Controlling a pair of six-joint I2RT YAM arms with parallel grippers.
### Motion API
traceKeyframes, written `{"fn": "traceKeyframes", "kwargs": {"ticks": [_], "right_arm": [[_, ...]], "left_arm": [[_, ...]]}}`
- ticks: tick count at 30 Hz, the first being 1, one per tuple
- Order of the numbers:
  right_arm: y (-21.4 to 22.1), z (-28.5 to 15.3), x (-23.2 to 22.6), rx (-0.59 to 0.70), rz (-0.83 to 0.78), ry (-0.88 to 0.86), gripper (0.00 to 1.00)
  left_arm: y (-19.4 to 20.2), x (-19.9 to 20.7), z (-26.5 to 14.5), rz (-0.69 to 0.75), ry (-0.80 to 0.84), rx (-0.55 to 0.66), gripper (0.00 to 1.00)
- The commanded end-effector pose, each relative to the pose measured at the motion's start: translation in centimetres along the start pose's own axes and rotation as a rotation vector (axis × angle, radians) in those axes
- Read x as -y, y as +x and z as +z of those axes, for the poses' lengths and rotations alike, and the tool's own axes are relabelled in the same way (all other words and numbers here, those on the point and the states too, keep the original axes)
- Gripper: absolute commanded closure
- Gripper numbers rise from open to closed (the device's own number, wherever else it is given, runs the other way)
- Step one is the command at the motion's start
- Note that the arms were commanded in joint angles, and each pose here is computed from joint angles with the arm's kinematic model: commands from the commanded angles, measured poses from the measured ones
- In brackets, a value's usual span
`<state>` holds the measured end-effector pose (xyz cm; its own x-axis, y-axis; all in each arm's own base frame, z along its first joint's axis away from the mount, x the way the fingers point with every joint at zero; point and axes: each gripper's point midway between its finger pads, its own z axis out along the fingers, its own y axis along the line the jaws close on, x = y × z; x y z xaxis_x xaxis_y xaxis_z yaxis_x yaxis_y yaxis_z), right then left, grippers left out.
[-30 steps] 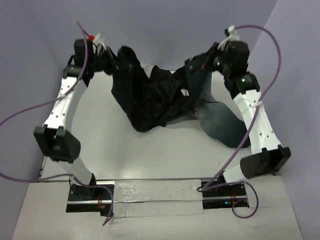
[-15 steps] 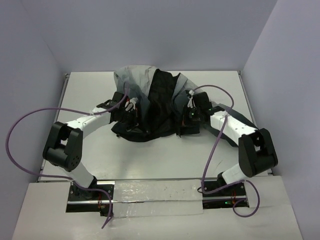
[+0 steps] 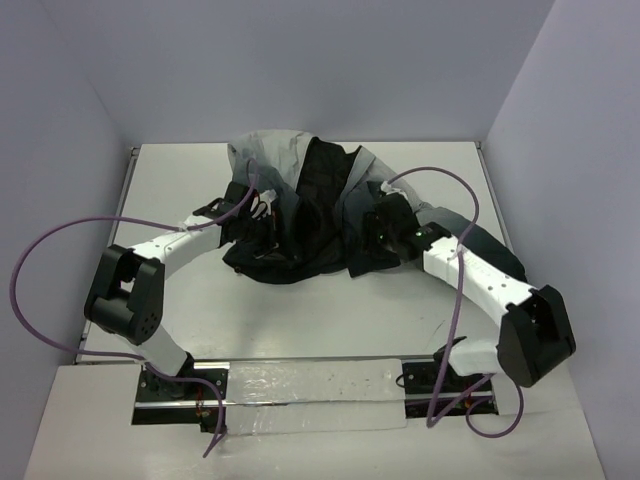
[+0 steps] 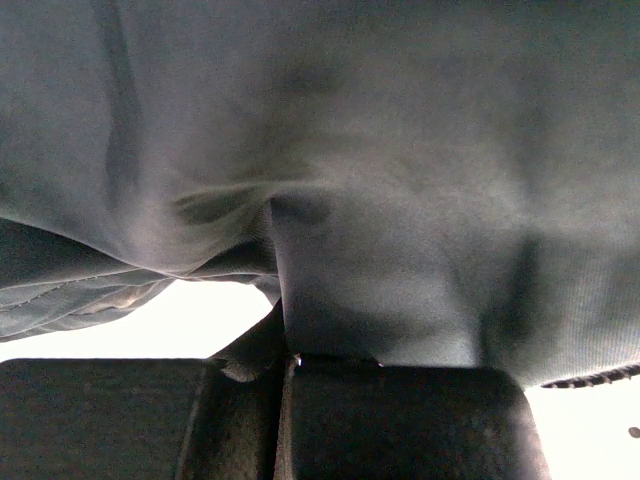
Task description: Zip up the jacket
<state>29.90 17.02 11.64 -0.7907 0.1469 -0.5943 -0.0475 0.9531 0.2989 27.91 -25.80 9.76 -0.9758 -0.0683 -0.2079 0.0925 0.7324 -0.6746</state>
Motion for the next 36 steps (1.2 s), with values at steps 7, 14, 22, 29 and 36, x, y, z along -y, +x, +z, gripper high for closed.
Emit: {"fn": "traceKeyframes", "kwargs": {"ticks": [7, 14, 22, 29, 36], "right_arm": [[1.8, -1.5, -4.1, 0.117, -0.154, 0.138, 0.29], [4.3, 4.0, -3.2, 0.045, -0.264, 0.282, 0.3], [4.2, 6.6, -1.5, 0.068, -0.32, 0.42, 0.39], [1.3, 3.3, -2.8, 0.179, -0.262, 0.344, 1.0], [-1.5, -4.5, -9.1, 0.259, -0.274, -0.09, 1.0]], "left_arm": [[-2.4, 1.9, -0.6, 0.037, 0.022, 0.1, 1.0], [-2.4, 2.1, -0.9, 0.041, 0.022, 0.106, 1.0], [-2.2, 1.9, -0.3, 0.032, 0.022, 0.094, 1.0], [-2.3, 1.3, -0.2, 0.028, -0.012, 0.095, 1.0], [-3.5, 1.2, -1.6, 0.081, -0.082, 0.136, 1.0]]}}
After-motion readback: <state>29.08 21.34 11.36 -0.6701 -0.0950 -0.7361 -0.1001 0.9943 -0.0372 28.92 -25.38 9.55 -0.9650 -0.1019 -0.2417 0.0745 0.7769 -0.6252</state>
